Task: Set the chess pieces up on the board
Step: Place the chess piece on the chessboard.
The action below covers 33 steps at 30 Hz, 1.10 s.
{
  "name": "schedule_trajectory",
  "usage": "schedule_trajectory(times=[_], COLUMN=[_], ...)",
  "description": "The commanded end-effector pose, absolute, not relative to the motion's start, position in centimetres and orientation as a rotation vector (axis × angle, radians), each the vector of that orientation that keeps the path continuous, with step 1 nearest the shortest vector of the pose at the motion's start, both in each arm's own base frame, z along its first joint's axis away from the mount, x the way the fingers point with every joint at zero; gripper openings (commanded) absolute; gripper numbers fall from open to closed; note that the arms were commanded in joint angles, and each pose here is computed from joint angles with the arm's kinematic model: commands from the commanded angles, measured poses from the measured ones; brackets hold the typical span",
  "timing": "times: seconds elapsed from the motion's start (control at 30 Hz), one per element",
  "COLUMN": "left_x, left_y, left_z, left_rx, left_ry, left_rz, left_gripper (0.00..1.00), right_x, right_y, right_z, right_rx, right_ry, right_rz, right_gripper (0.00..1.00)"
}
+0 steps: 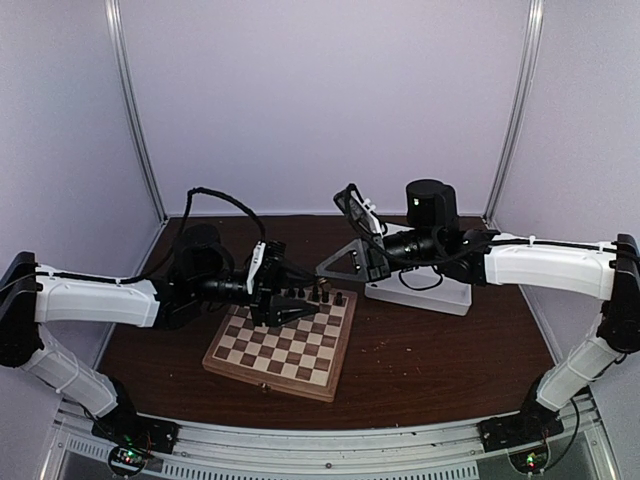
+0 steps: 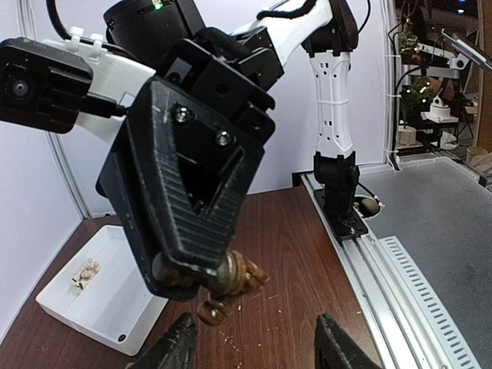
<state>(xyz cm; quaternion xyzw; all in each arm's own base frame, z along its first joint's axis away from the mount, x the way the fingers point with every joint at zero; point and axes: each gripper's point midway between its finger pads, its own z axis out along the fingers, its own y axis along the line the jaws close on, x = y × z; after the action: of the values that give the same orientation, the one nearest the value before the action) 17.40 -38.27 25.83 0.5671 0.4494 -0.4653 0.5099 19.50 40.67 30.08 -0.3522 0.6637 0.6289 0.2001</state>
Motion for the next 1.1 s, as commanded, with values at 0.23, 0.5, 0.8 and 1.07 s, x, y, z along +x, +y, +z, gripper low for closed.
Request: schedule_trajectory(times=[0.23, 0.5, 0.8, 1.07], left_x=[17.3, 17.2, 17.2, 17.3], left_y=[-38.8, -38.8, -38.8, -38.9], left_z=[28.2, 28.3, 28.2, 27.9], left_rx=[1.349, 1.351, 1.354, 1.356], left_ry=[0.974, 0.965, 0.969, 0.982], left_rz=[-1.103, -1.106, -1.108, -1.109], left_gripper=[0.55, 0.46, 0.32, 0.23], right_x=[18.9, 19.0, 19.1, 19.2], right_y=[41.2, 41.3, 41.2, 41.0], right_z=[31.1, 30.6, 30.6, 30.4], right_rx=[-1.035, -1.033, -1.038, -1.039], right_ry=[1.794, 1.809, 1.809, 1.822], right_rz=[1.779, 1.764, 1.743, 1.709], right_gripper=[0.1, 0.1, 0.1, 0.1])
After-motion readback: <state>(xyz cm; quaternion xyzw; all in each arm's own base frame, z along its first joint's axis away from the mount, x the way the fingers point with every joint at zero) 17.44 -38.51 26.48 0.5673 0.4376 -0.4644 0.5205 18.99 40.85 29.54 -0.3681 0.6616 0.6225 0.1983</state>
